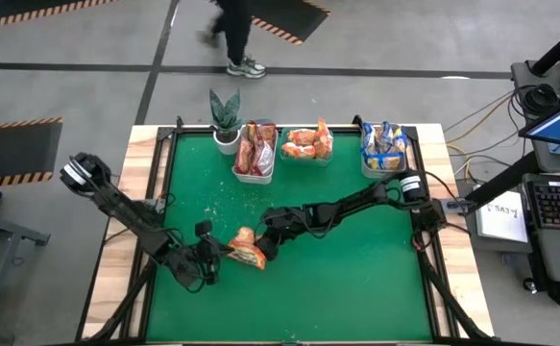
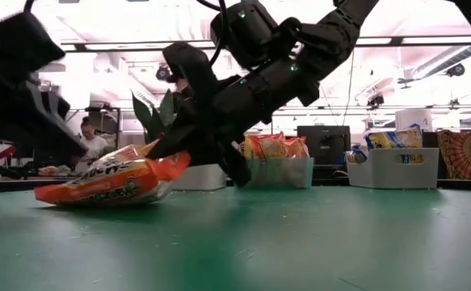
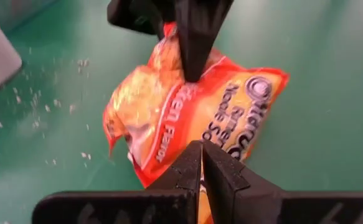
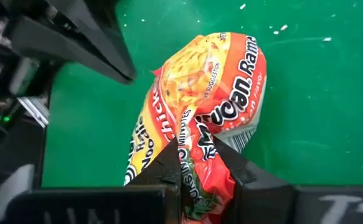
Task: Sort Maruchan noodles
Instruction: Put the orange noodle pack into the green bin
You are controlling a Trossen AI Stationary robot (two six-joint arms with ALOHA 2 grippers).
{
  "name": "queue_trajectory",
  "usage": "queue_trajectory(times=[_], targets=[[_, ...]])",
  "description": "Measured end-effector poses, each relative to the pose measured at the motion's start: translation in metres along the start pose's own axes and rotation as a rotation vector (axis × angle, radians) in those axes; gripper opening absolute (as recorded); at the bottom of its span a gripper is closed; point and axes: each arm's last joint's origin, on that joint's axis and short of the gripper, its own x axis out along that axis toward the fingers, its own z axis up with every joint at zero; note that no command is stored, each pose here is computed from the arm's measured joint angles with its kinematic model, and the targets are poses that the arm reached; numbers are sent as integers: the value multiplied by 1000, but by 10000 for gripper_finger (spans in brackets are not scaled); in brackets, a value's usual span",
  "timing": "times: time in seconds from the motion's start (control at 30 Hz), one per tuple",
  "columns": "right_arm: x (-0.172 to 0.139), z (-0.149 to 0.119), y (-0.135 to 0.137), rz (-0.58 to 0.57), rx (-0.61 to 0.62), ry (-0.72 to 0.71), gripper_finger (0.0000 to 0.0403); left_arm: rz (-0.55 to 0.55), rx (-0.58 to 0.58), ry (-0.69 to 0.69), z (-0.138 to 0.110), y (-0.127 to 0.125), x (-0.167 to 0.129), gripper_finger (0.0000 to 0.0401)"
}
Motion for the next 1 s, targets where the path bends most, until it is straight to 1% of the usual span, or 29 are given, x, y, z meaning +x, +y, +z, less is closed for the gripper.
queue_trajectory(times=[0.13, 0.23, 0.37, 0.47, 0.57, 0.73, 0.87, 1.0], targets=[[-14, 5, 7, -34, -46, 27, 39, -38, 40, -34, 14, 5, -13, 0], [-31, 10, 15, -71, -83, 51, 37, -67, 72, -81, 26, 10, -25, 0], [-65, 21, 29, -161, -141, 54, 38, -64, 128, -184, 44, 19, -40, 0], [-97, 33, 43, -226, -186, 14, 38, -41, 168, -257, 55, 26, -51, 0], [-131, 44, 57, -288, -223, -62, 38, 4, 200, -318, 63, 32, -59, 0], [-187, 62, 70, -415, -250, -240, 38, 123, 218, -389, 73, 40, -67, 0], [-224, 77, 71, -515, -276, -378, 38, 194, 225, -404, 75, 43, -69, 0], [-251, 93, 63, -639, -296, -490, 38, 234, 212, -410, 75, 45, -70, 0]])
